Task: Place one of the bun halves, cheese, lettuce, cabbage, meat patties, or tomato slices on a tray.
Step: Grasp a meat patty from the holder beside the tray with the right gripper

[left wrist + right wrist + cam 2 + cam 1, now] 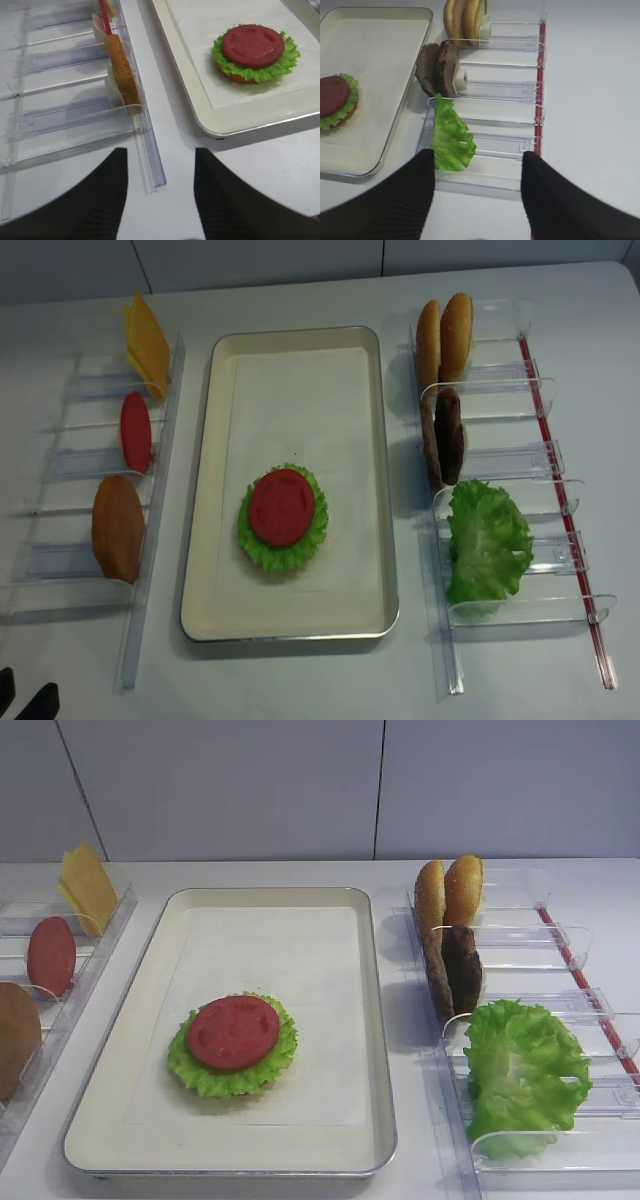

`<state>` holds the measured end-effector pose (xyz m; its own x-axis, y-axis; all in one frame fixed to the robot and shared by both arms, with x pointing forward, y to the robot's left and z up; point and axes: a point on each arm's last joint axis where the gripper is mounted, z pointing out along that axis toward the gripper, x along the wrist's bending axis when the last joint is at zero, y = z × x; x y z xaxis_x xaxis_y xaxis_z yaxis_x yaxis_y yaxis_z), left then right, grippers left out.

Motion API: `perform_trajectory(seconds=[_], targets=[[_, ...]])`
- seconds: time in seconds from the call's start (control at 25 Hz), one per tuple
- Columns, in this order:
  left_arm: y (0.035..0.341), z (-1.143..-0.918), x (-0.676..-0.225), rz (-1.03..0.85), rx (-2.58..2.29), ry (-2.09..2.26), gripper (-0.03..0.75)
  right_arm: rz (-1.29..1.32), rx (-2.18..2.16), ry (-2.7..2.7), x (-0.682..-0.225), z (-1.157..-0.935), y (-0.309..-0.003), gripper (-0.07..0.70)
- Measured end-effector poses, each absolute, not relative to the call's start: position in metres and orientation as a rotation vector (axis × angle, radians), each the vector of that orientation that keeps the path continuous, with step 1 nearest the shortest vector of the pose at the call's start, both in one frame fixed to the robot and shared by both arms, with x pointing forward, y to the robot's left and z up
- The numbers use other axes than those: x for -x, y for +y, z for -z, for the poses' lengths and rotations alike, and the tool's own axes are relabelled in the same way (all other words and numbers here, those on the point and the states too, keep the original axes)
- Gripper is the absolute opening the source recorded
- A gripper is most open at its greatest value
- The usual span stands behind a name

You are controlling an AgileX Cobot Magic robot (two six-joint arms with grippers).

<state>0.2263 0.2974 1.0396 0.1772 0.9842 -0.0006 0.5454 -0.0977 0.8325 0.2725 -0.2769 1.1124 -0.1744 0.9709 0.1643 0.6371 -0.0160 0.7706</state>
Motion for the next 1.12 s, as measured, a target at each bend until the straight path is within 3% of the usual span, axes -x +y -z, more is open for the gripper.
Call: perform_trajectory(seconds=[0.16,0.44,0.68,1.12], targets=[[0.297,-1.040,-0.226,-0.779,-1.741,1.456,0.293,-0.976,-1.766,1.955,-0.297,-1.130,-0.275,0.501],[0.297,-1.040,-0.226,-0.779,-1.741,1.456,0.293,-0.968,-1.902,2.030,-0.351,-1.152,-0.269,0.516],[0.297,-1.040,-0.226,-0.779,-1.741,1.456,0.293,-0.907,-1.995,2.169,-0.392,-1.140,-0.256,0.516],[0.297,-1.040,-0.226,-0.779,-1.741,1.456,0.293,-0.550,-2.061,2.313,-0.430,-1.094,-0.206,0.518]])
